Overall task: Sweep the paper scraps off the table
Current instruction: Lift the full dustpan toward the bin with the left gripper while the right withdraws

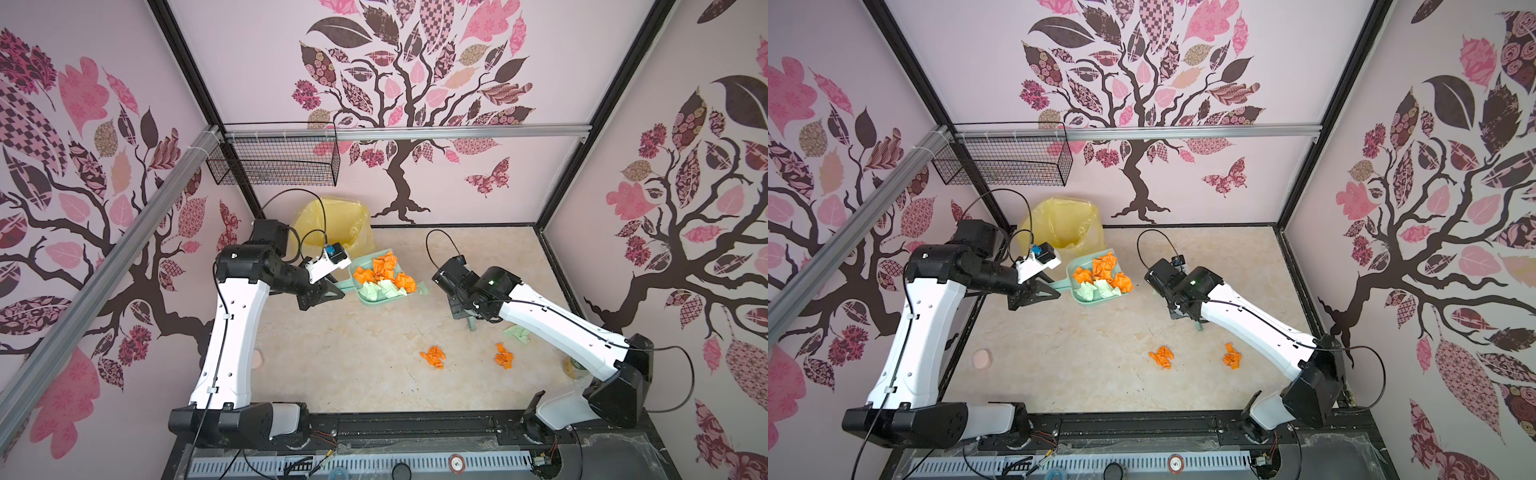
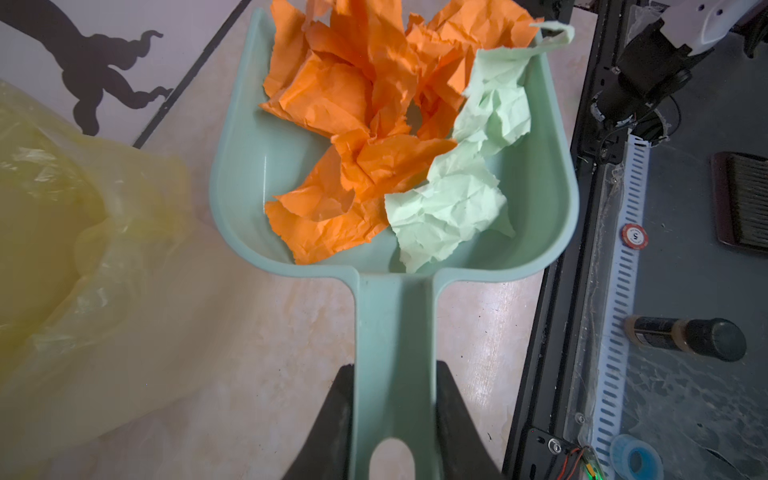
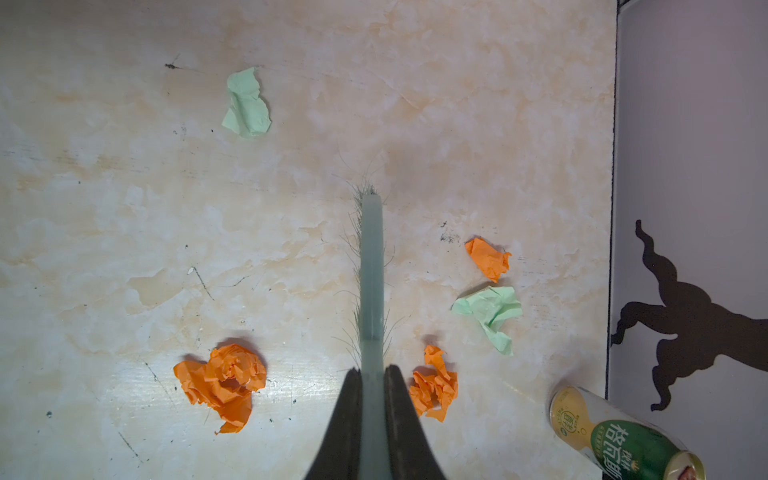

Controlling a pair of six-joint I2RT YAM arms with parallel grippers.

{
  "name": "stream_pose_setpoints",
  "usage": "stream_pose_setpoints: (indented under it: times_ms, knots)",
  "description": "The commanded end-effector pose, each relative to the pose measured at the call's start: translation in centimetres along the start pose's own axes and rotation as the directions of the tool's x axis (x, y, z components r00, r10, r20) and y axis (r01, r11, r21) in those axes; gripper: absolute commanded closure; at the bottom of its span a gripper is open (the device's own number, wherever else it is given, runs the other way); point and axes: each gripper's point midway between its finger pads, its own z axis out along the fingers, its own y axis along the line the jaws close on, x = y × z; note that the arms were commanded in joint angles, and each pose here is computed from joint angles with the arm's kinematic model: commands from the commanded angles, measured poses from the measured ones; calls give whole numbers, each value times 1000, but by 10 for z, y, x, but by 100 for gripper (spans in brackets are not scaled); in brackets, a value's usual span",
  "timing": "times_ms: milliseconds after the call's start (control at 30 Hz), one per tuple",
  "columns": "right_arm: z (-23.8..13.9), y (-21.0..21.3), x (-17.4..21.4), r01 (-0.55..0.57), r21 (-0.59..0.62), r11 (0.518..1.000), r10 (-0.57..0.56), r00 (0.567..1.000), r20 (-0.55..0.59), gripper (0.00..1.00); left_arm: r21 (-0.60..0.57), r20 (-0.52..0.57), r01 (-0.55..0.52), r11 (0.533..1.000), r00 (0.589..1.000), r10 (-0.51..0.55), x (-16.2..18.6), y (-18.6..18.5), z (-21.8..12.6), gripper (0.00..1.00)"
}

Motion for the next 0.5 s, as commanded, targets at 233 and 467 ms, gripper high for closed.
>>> stream_pose_setpoints:
  times_ms: [233, 467]
  knots:
    - [-2, -4, 0, -14, -26, 1000, 14, 1000, 25, 100, -48, 41, -14, 999, 999, 16, -19, 31, -37, 100]
    - [1, -3, 3, -9, -30, 1000, 9, 1000, 21, 100, -69, 27, 35, 997, 999, -34, -10, 72, -44, 100]
